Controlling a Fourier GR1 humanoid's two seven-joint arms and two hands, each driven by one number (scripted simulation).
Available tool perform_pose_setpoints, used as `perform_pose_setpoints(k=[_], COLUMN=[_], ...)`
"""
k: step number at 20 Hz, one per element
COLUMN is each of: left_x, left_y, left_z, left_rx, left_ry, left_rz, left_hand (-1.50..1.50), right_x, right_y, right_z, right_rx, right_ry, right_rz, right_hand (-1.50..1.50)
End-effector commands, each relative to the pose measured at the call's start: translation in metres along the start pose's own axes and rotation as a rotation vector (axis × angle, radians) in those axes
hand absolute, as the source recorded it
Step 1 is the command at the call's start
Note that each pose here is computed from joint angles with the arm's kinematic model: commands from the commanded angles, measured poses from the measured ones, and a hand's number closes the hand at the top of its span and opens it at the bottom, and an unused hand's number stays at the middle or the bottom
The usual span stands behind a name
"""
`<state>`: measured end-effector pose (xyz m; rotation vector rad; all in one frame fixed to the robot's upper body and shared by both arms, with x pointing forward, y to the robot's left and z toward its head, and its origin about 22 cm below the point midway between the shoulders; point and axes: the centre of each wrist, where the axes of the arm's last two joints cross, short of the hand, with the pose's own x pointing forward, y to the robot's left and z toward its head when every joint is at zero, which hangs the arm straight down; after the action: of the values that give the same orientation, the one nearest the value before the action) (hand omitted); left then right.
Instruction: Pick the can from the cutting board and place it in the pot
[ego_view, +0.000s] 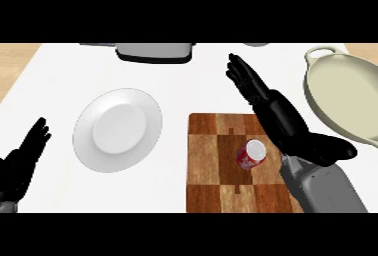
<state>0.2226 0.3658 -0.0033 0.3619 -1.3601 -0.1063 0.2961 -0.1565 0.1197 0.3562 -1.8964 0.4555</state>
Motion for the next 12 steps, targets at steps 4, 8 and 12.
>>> perform_pose_setpoints(k=[4,8,12], left_x=[0.02,0.029,0.04], left_y=[-0.049,-0.061,-0.097], left_z=[0.002,0.001,0.009], left_rx=[0.039,0.056,-0.008], left_ry=[-0.187,-0.24,-0.298], left_rz=[0.186,0.254,0.289], left_hand=[0.0,0.0,0.0], right_x=[0.048,0.026,-0.009], right_y=[-0.063,-0.131,-0.092], right_z=[0.035,0.089,0.152], right_rx=[-0.129,-0.609,-0.626], right_ry=[-0.384,-0.131,-0.312], right_rz=[0.269,0.597,0.603], right_hand=[1.5,-1.5,-1.5])
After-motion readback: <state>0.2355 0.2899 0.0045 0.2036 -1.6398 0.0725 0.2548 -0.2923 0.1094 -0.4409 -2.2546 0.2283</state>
